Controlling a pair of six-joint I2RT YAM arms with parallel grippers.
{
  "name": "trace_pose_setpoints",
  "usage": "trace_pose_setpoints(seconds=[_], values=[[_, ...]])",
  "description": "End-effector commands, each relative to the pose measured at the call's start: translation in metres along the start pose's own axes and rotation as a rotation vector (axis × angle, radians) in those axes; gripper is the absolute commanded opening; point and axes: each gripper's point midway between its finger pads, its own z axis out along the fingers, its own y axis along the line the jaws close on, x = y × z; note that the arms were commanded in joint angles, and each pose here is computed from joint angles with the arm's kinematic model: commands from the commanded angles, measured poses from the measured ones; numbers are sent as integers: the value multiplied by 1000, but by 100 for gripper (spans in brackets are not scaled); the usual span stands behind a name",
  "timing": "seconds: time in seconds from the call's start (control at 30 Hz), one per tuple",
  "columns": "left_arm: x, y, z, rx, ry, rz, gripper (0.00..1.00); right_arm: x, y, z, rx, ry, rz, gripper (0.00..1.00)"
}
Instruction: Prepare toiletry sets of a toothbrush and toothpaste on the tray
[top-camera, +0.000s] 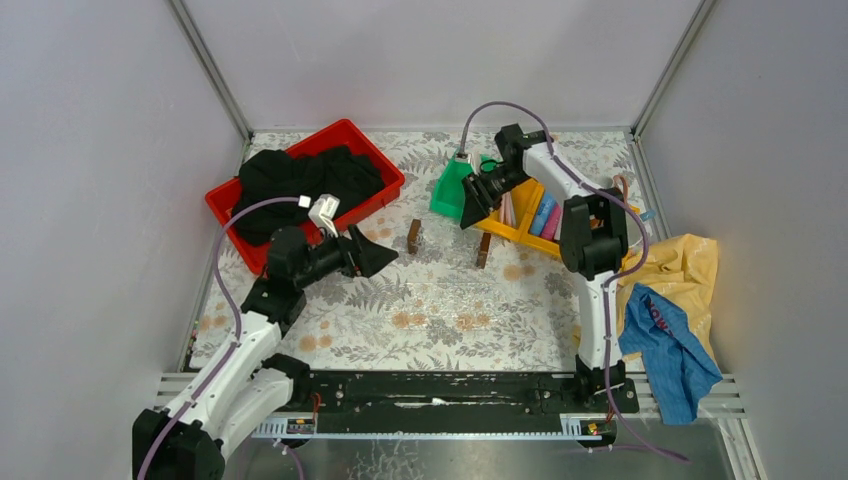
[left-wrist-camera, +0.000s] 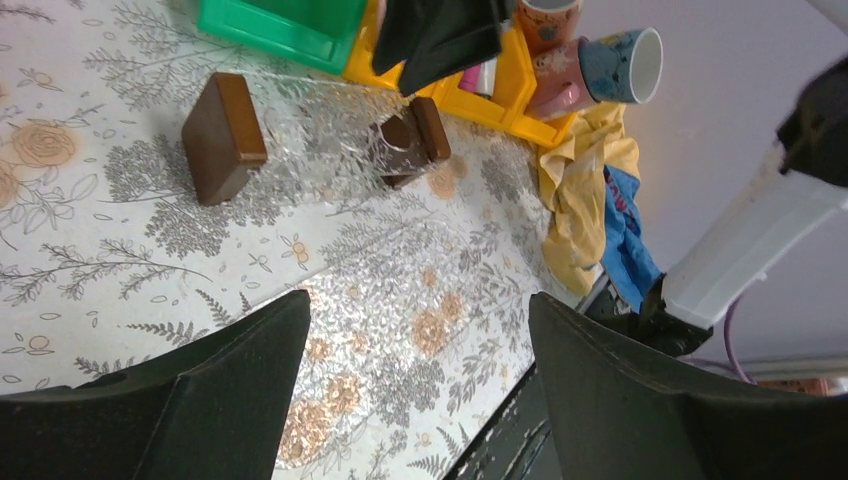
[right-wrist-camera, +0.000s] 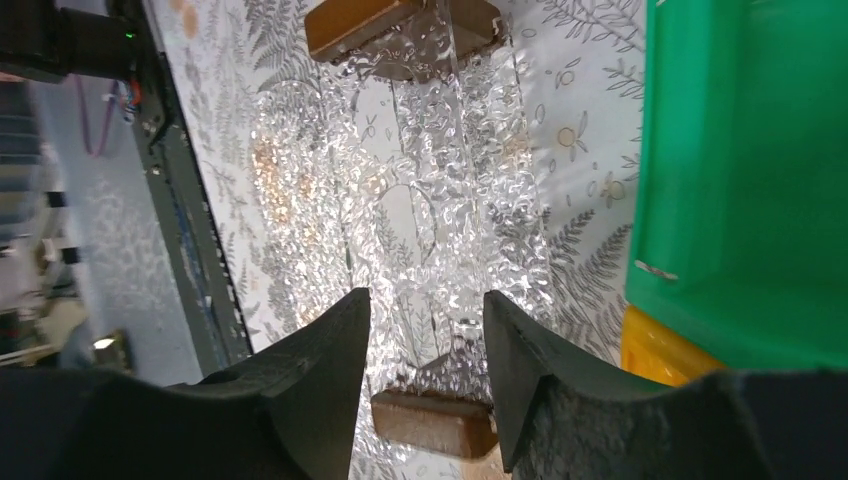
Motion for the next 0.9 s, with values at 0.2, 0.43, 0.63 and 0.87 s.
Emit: trace_pose_setpoints(seconds=[0.2, 0.43, 0.63, 0.87], values=[[-48, 24, 27, -117, -196, -31, 87, -39, 52, -50, 125, -135, -218, 69], [-62, 58, 59, -265, -213, -75, 86, -23, 49, -10, 192, -29, -336, 95], [-58, 71, 39, -353, -259, -57, 87, -34, 35, 19, 261, 32, -396, 100], [-53, 60, -6, -391, -319, -35, 87, -51, 16, 36, 326, 67, -432, 100]])
